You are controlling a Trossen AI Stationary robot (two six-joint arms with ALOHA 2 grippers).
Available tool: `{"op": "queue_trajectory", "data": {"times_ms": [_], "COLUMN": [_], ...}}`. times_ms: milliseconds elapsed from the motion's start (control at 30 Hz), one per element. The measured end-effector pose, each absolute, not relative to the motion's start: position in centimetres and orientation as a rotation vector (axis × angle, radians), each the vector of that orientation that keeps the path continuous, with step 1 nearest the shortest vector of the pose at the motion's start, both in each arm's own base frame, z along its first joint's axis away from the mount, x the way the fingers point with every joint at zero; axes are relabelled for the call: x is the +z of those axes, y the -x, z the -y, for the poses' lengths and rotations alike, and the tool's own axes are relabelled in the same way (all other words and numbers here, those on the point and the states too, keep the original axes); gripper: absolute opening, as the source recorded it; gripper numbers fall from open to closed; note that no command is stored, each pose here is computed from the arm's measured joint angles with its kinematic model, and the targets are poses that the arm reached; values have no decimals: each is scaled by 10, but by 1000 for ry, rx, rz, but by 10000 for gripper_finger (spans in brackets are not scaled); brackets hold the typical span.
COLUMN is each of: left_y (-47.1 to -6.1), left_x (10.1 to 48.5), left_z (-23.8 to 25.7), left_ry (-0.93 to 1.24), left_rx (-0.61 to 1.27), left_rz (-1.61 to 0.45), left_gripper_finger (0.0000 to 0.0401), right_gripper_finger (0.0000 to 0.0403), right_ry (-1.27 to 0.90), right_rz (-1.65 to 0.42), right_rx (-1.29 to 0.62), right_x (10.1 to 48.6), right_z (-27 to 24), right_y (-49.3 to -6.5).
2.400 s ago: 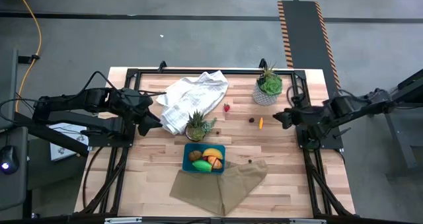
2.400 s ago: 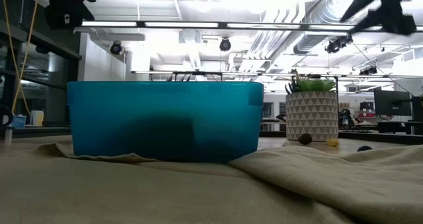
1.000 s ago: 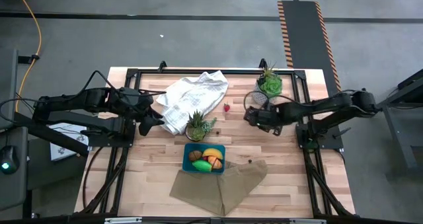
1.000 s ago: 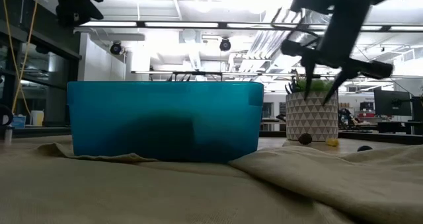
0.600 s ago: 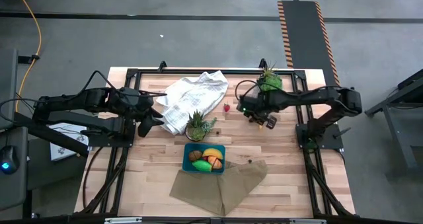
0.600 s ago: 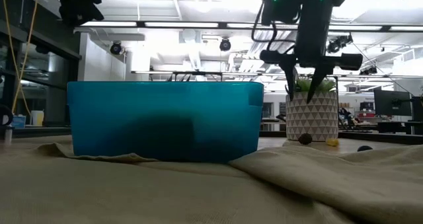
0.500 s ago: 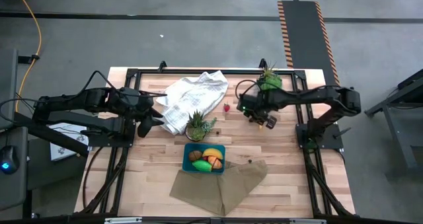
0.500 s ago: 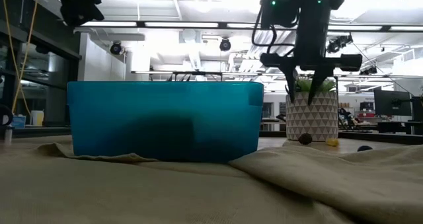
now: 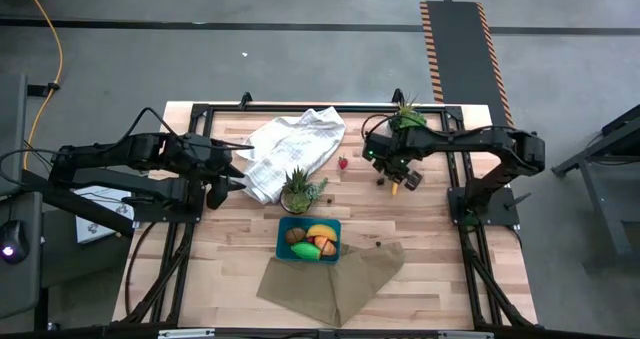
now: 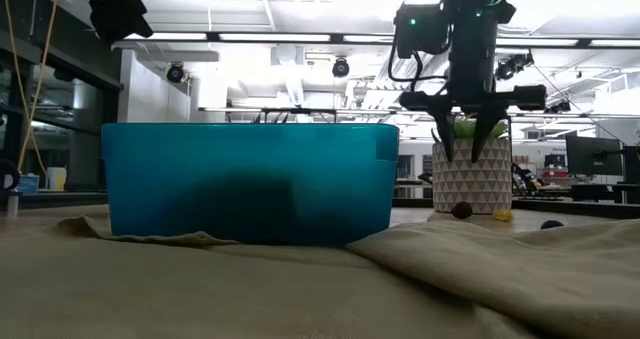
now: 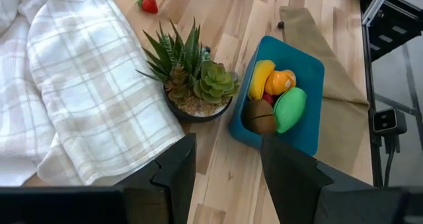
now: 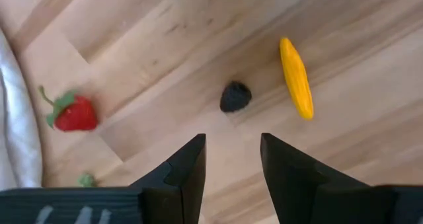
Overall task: Pick and placing Produce into tupperware
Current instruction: Put the blackberry into the blue bin
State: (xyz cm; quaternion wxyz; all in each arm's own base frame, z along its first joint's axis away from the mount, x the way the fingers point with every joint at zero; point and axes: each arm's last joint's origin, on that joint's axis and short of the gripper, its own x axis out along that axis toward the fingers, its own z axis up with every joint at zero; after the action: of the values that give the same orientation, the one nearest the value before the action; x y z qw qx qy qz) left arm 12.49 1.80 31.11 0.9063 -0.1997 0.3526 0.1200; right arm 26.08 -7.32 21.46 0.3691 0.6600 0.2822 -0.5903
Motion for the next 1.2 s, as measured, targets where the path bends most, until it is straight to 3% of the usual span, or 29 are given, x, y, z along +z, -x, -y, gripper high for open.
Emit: {"op": "queue_trajectory", "data": {"times_ms": [667, 1000, 1200], "left_y": [-122, -121, -120], "left_x": [308, 307, 307], "left_z": [-19, -19, -19], "left_ry": [365, 370, 373], "left_rx": [305, 310, 311], "left_rz": [-763, -781, -783], "left_gripper_finger": [156, 156, 156], "right_gripper_finger": [138, 230, 233], "right_ry": [-1642, -1627, -1616], "right_rz": [-824, -825, -820], "right_rx": [-1572, -1592, -1600], "right_x": [178, 177, 177], "right_z": [83, 83, 83], "right_y": [-277, -276, -275]}}
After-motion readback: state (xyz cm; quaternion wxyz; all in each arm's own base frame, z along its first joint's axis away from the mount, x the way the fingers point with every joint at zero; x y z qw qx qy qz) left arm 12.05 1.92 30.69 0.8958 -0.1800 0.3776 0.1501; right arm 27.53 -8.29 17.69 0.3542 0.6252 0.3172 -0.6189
